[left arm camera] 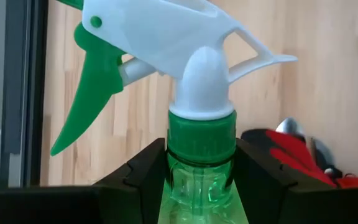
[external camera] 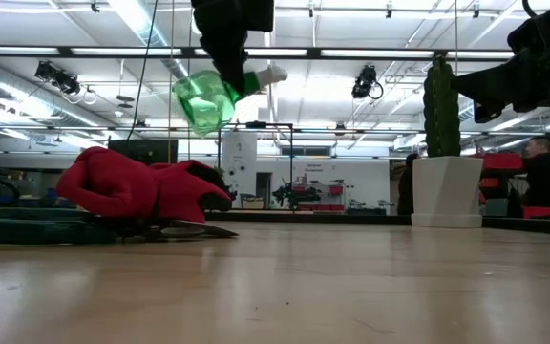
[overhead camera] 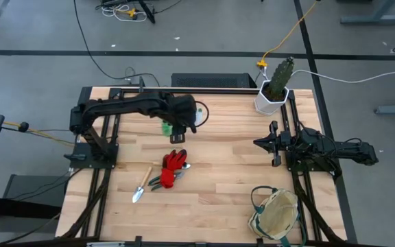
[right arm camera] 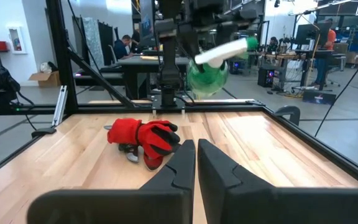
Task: Pick & Place Garden tools in Gardening bag
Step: Put the green spray bottle into the gardening tool bag
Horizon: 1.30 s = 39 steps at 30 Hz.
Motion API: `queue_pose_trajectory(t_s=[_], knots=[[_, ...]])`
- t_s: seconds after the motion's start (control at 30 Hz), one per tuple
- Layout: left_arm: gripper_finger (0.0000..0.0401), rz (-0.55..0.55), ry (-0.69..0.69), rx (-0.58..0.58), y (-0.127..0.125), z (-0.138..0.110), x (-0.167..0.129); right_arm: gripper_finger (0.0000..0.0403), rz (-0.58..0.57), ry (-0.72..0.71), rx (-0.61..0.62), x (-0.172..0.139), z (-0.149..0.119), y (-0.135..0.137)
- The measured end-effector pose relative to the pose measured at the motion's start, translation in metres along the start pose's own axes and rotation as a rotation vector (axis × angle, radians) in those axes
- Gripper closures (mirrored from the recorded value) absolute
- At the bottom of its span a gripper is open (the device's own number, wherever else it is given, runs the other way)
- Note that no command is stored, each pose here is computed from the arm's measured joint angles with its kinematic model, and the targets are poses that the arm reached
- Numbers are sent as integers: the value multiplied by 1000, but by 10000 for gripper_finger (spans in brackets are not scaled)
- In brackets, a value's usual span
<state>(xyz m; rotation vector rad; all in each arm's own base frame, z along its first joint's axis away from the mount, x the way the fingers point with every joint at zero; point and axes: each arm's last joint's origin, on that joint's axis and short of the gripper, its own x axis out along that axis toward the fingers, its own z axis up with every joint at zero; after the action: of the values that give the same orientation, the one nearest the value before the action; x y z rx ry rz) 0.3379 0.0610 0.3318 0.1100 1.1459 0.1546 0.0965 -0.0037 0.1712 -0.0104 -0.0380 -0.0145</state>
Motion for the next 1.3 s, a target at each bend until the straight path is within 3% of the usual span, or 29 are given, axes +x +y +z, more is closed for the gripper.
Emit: queue_pose_trajectory(t_s=[0.37,1.1,1.3], knots=[[230,-45,-135,0,-1,14,-7,380,0,0,0,0,0,0],[229,-50,-142,10,-5,15,-8,380,0,-18,-6,0,2,0],[229,-50,-142,10,-5,15,-8,380,-76,-168,146,-1,16,-3]])
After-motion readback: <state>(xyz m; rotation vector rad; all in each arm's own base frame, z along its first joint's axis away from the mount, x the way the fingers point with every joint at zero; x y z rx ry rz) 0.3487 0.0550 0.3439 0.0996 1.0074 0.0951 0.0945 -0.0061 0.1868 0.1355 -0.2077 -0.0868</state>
